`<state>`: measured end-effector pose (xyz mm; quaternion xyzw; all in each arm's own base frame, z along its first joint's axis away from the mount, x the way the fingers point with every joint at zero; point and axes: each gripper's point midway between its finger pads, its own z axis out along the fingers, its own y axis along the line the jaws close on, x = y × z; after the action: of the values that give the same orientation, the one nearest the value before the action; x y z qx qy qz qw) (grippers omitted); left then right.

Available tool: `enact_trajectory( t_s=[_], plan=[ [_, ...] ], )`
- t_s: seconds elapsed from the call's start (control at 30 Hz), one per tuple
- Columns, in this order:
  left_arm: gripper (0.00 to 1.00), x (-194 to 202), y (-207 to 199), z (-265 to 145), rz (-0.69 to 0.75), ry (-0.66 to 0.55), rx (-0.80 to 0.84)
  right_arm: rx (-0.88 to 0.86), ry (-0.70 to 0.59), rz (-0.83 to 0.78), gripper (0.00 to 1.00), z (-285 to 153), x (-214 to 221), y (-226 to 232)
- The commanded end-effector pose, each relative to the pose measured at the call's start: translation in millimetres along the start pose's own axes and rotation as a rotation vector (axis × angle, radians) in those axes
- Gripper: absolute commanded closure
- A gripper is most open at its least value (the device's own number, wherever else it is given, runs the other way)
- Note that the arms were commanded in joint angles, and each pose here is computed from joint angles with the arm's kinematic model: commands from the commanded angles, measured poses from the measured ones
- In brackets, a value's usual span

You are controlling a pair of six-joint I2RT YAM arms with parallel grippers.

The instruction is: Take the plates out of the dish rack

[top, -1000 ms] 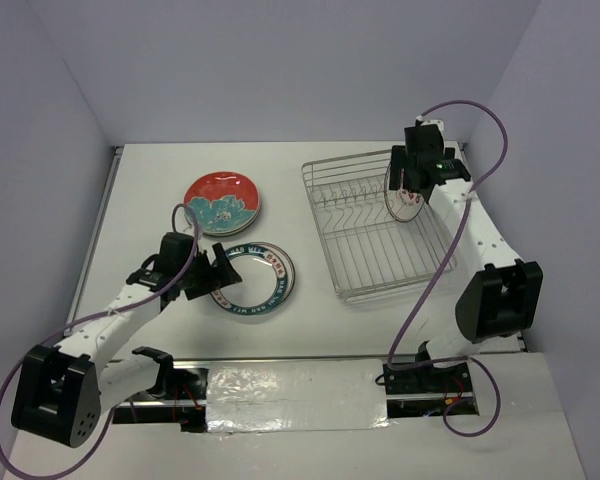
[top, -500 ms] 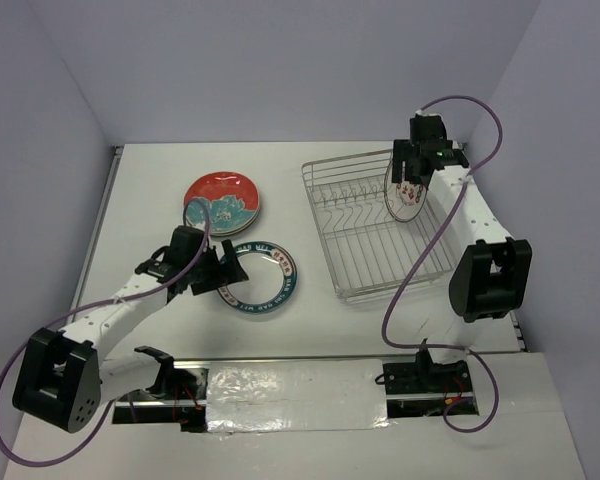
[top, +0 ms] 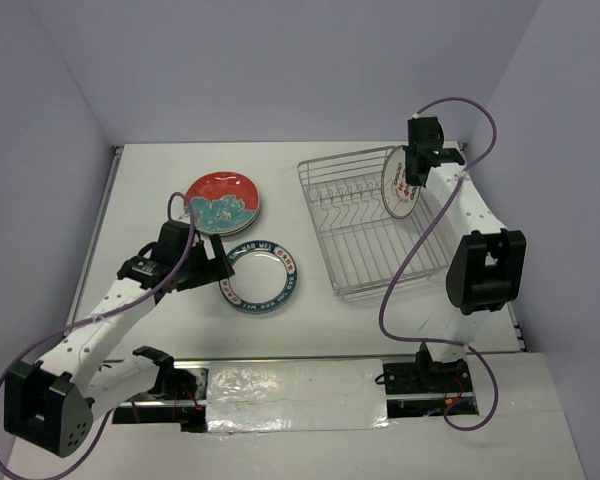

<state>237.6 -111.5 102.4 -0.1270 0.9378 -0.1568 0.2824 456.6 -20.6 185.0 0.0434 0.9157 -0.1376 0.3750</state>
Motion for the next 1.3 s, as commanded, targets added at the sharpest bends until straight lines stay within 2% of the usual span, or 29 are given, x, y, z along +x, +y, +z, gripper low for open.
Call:
enact_trajectory(
  t_s=[0.0,0.03,0.1,0.27,0.4,0.43,0.53,0.57,0.63,0.67,0.77,0.8,0.87,0.97,1.1,1.27],
  plan=[
    [0.01,-20.3,-12.6,-33.7,0.053,-0.081,0.047,0.048,-0.128,0.045,0.89,-28.6,-30.3,-12.0],
    [0.01,-24.8,-16.8,-43.5,0.065,-0.111,0.071,0.062,-0.15,0.048,0.95,-36.8,-34.5,-13.7],
    [0.0,-34.0,-25.4,-59.1,0.09,-0.15,0.112,0.088,-0.197,0.023,1.0,-54.5,-42.8,-16.0],
    [0.01,-53.2,-30.4,-96.4,0.145,-0.272,0.139,0.18,-0.347,0.058,1.0,-125.4,-69.1,-39.0],
    [0.0,-62.0,-38.7,-114.4,0.16,-0.338,0.188,0.228,-0.428,0.045,1.0,-184.7,-76.8,-37.4],
    [0.01,-64.1,-42.4,-121.6,0.162,-0.365,0.215,0.196,-0.44,0.028,1.0,-196.8,-75.5,-24.1],
    [0.01,-67.8,-69.2,-144.1,0.199,-0.434,0.382,-0.1,-0.446,0.024,1.0,-221.7,-63.0,20.6],
    [0.01,-67.6,-87.7,-153.5,0.242,-0.459,0.494,-0.335,-0.463,0.007,1.0,-236.2,-51.9,52.8],
    [0.01,-63.0,-102.2,-168.5,0.29,-0.501,0.61,-0.566,-0.478,0.017,1.0,-257.7,-36.1,82.8],
    [0.0,-60.4,-118.0,-183.0,0.337,-0.523,0.717,-0.754,-0.48,0.012,1.0,-276.4,-18.3,105.3],
    [0.01,-52.5,-131.2,-196.5,0.363,-0.535,0.835,-1.04,-0.43,-0.038,1.0,-298.7,17.9,141.9],
    [0.01,-48.9,-138.1,-203.2,0.386,-0.531,0.889,-1.18,-0.396,-0.038,1.0,-319.3,32.8,152.1],
    [0.0,-46.3,-141.8,-200.7,0.378,-0.506,0.916,-1.283,-0.368,-0.023,1.0,-323.4,51.7,167.6],
    [0.03,-48.5,-137.5,-185.6,0.358,-0.484,0.87,-1.384,-0.329,0.022,1.0,-336.0,69.2,179.0],
    [0.16,-52.2,-127.3,-163.1,0.314,-0.447,0.777,-1.437,-0.296,0.039,1.0,-346.2,79.6,192.0],
    [0.22,-49.1,-128.3,-150.7,0.314,-0.403,0.774,-1.49,-0.275,0.062,1.0,-352.9,77.9,207.9]
  ],
)
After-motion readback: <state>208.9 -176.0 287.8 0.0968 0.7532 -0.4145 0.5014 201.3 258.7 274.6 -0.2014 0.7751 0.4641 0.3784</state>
